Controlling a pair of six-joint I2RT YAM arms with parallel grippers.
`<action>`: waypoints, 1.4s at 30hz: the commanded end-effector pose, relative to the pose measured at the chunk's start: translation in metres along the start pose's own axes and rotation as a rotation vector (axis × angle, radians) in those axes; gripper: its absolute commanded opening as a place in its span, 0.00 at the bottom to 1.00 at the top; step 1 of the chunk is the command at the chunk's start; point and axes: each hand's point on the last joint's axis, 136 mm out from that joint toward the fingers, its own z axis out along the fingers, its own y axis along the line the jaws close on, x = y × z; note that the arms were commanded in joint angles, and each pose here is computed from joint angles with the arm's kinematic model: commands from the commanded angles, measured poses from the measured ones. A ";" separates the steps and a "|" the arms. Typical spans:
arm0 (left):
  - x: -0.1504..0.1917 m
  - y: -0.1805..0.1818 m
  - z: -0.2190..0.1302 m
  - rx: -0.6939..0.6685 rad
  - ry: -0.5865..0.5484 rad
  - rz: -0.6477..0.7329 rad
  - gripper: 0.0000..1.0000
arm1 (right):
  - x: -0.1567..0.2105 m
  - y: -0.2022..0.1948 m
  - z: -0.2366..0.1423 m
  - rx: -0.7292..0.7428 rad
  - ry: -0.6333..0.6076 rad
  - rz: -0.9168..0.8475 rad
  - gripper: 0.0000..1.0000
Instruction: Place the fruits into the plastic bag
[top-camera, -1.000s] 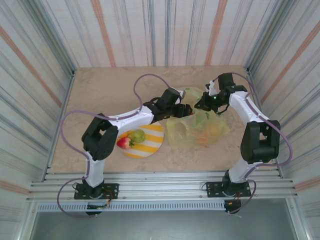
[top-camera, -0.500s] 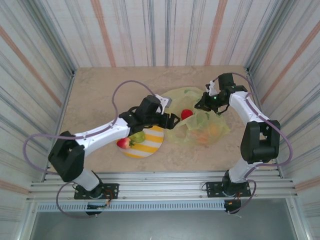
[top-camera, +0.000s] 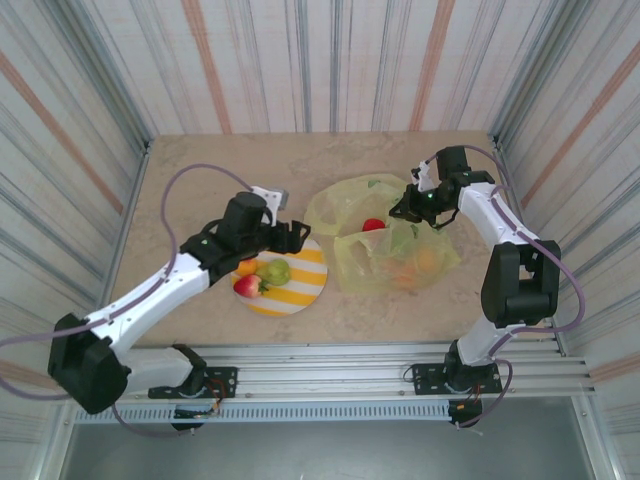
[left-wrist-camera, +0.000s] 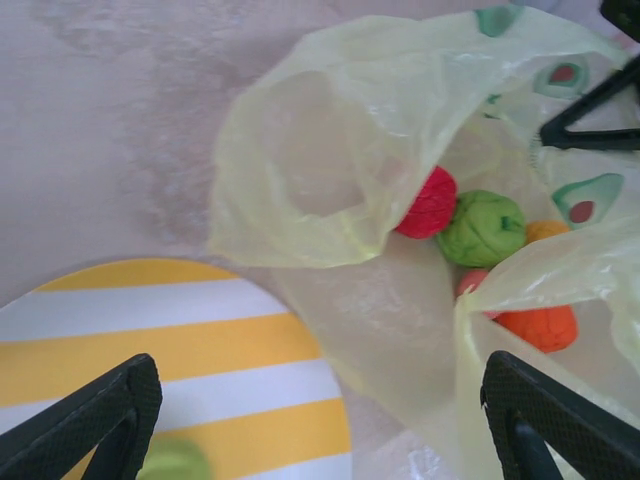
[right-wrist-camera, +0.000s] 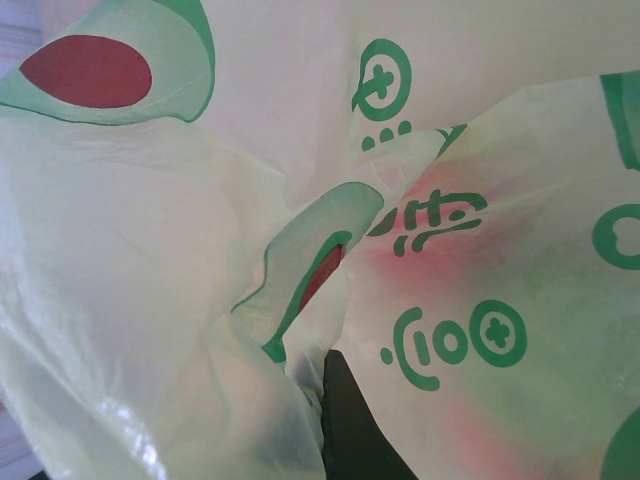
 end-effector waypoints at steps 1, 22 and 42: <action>0.016 0.028 -0.022 -0.085 0.032 -0.004 0.88 | 0.005 -0.008 0.004 0.008 0.020 0.000 0.00; 0.133 0.095 -0.044 -0.295 0.329 -0.158 0.94 | 0.006 0.000 0.001 -0.005 0.010 -0.020 0.00; 0.117 0.058 0.011 -0.498 0.492 0.389 0.94 | 0.006 0.000 0.001 -0.007 0.010 -0.020 0.00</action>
